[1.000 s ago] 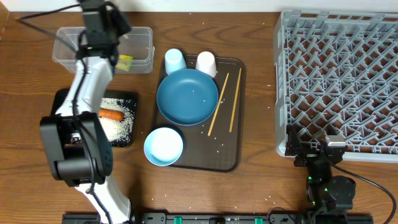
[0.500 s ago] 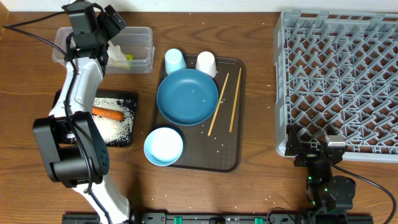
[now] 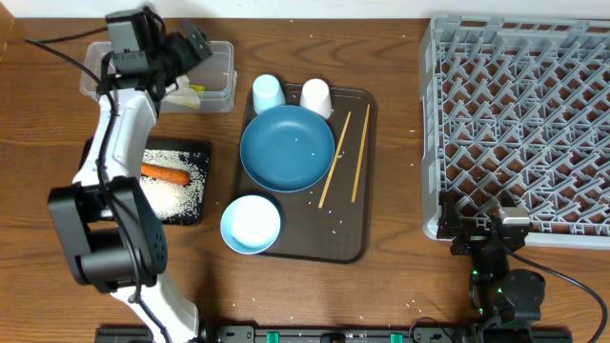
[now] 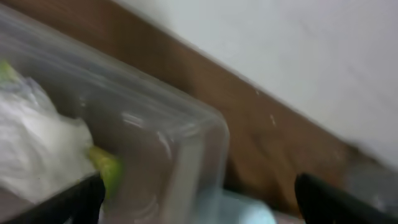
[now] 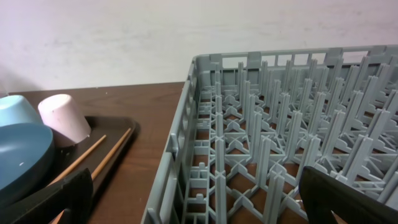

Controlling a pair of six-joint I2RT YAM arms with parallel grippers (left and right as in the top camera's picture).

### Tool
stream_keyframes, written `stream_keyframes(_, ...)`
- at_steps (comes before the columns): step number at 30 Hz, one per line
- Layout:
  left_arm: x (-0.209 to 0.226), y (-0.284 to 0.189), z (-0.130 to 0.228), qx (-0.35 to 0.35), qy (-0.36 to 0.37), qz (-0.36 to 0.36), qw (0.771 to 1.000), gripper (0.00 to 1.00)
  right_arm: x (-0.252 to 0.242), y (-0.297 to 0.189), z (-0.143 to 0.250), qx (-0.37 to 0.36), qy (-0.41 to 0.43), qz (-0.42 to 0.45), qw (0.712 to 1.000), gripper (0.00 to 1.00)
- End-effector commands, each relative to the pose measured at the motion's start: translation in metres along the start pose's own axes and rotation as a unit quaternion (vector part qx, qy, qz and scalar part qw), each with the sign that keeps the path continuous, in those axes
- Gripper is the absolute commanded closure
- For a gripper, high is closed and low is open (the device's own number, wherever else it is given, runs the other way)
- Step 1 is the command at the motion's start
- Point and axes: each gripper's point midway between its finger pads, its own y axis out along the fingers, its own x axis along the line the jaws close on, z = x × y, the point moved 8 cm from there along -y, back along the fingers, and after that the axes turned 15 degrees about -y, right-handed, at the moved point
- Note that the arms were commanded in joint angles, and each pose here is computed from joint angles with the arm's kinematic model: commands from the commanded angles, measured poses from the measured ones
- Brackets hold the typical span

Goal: Sort waste into correct bins and load items into the dishwasher rack

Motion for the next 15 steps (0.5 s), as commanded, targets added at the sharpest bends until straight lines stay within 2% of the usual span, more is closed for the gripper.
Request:
stream_keyframes(1, -0.027, -0.033, 0.011, 0.046, 0.005, 0.049, 0.998, 0.02, -0.003, 0.0, 0.002, 0.004, -0.004, 0.008, 1.0, 0.01)
stream_keyframes(4, -0.03, -0.044, 0.029, 0.081, 0.03, 0.029, 0.996, 0.02, -0.003, 0.0, 0.002, 0.004, -0.004, 0.008, 1.0, 0.01)
stream_keyframes(9, -0.055, -0.058, 0.071, 0.136, 0.121, 0.029, 0.983, 0.02, -0.003, 0.0, 0.002, 0.004, -0.004, 0.008, 1.0, 0.01)
stream_keyframes(15, -0.068, -0.051, 0.13, 0.157, 0.187, -0.075, 0.967, 0.02, -0.003, 0.0, 0.002, 0.004, -0.004, 0.008, 1.0, 0.01)
